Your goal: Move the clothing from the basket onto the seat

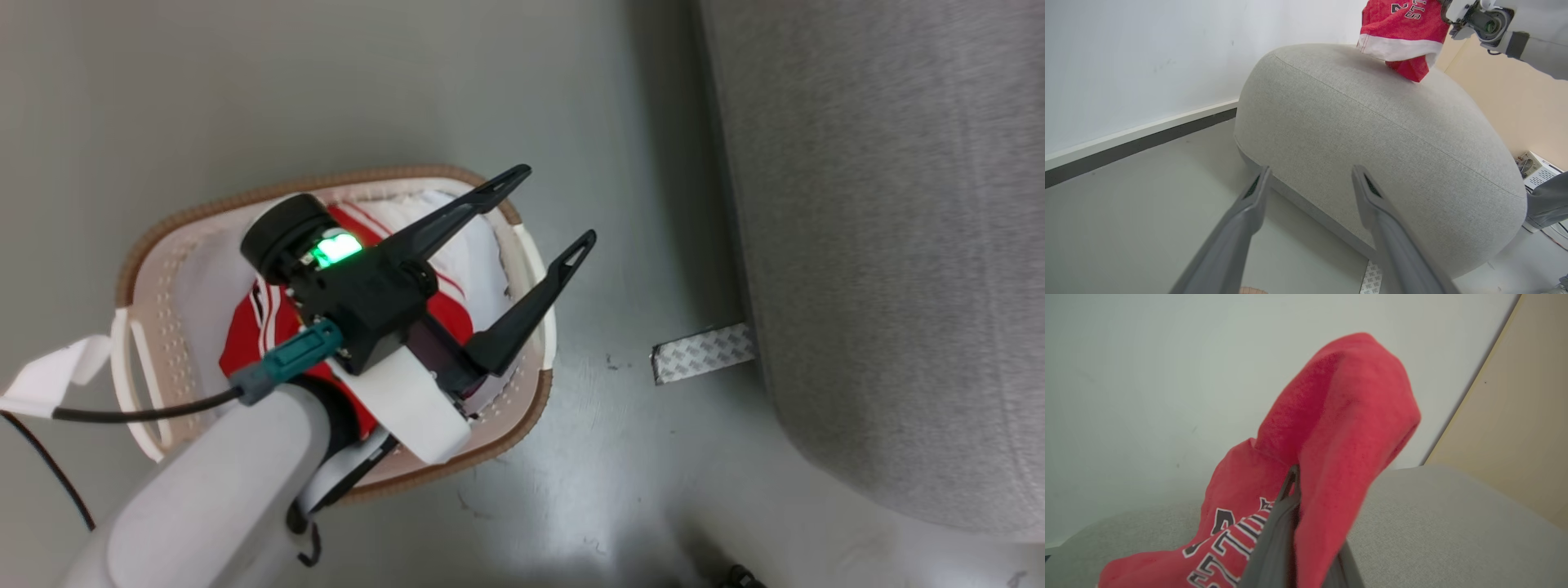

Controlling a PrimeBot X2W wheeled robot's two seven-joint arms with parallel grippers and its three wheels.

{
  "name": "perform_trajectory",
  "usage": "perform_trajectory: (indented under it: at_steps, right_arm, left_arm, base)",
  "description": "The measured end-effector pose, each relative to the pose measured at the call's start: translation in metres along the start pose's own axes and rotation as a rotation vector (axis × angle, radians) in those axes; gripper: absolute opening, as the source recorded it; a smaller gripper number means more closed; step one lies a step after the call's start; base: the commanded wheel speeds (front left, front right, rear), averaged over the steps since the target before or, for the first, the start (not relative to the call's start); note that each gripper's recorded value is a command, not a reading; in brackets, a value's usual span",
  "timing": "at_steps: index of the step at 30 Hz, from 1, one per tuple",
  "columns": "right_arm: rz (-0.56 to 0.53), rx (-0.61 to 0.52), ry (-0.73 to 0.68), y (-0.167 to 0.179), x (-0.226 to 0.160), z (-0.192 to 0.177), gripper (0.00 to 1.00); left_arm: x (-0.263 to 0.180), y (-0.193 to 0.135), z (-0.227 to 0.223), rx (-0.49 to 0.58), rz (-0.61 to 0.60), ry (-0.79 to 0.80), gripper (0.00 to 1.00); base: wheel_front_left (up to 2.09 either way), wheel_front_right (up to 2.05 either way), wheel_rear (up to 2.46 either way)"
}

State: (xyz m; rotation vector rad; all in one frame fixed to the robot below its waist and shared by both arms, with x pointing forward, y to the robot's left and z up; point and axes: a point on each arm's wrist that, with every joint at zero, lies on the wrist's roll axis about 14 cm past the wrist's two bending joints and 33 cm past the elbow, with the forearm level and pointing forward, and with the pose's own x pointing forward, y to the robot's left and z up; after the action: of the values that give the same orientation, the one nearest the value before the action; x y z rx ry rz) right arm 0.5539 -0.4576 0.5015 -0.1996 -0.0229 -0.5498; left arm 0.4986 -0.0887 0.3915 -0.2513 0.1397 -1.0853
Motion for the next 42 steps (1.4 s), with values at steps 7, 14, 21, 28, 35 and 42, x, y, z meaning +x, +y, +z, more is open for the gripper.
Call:
perform_trajectory:
  at_steps: [7, 14, 21, 28, 35, 42]
  right_arm:
    - [-0.058, 0.040, 0.150, 0.012, -0.019, -0.081, 1.00]
    - [-0.019, 0.049, 0.182, 0.018, -0.061, -0.082, 1.00]
    - [0.053, 0.059, 0.135, 0.015, -0.120, -0.049, 1.00]
    - [0.137, 0.101, 0.072, 0.020, -0.174, -0.014, 1.00]
    - [0.271, 0.192, 0.002, 0.054, -0.214, 0.019, 1.00]
    - [0.424, 0.268, -0.018, 0.092, -0.255, 0.036, 1.00]
  left_arm:
    - [-0.019, 0.014, -0.036, -0.034, 0.043, 0.073, 1.00]
    - [-0.021, 0.006, -0.014, 0.006, 0.056, 0.047, 1.00]
    - [-0.033, -0.011, 0.020, -0.027, 0.139, -0.025, 1.00]
    - [-0.070, -0.021, 0.047, -0.004, 0.290, -0.069, 1.00]
    - [-0.125, -0.021, 0.081, 0.040, 0.490, -0.134, 1.00]
    - [-0.199, -0.020, 0.100, 0.090, 0.709, -0.193, 1.00]
  base:
    - [0.00, 0.00, 0.00]
    - [0.00, 0.00, 0.00]
    - [0.00, 0.00, 0.00]
    - [0.00, 0.00, 0.00]
    - [0.00, 0.00, 0.00]
    - [0.00, 0.00, 0.00]
